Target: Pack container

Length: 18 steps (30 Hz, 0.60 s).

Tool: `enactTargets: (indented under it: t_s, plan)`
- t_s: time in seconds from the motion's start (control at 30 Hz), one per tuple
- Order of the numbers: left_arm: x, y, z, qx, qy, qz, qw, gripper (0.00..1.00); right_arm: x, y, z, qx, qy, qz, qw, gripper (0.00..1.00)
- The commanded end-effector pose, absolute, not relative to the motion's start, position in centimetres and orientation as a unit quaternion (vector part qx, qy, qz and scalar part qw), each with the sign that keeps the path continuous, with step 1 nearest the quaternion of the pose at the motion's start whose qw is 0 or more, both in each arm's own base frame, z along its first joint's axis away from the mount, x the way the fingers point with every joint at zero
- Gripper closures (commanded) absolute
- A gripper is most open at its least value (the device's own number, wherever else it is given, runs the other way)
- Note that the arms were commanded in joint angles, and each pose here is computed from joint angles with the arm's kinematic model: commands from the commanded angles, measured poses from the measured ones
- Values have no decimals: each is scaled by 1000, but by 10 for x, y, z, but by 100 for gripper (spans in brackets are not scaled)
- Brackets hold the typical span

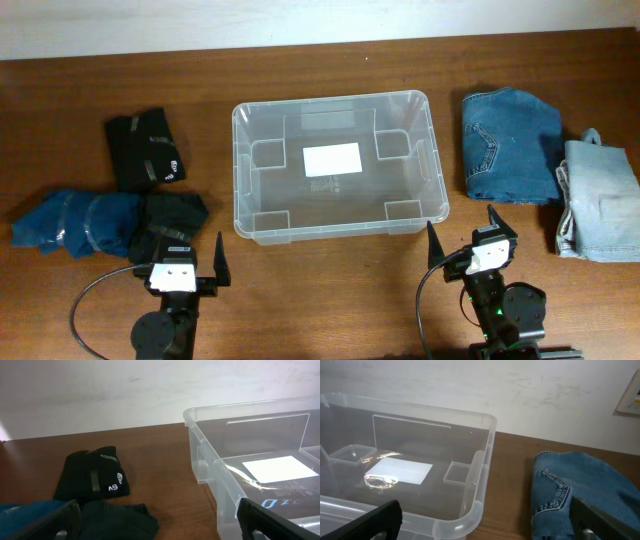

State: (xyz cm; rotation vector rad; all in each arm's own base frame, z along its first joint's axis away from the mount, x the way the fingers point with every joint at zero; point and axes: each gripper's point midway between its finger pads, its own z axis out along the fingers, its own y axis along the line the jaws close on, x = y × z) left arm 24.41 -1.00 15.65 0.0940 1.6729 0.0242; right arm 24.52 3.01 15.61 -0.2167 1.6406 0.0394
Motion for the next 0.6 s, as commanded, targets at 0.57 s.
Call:
enactTargets:
  t_s: [0.57]
  plan:
    - [244,-11,156,48,740,12,671,1,247,13,153,-64,737,-24,673,2]
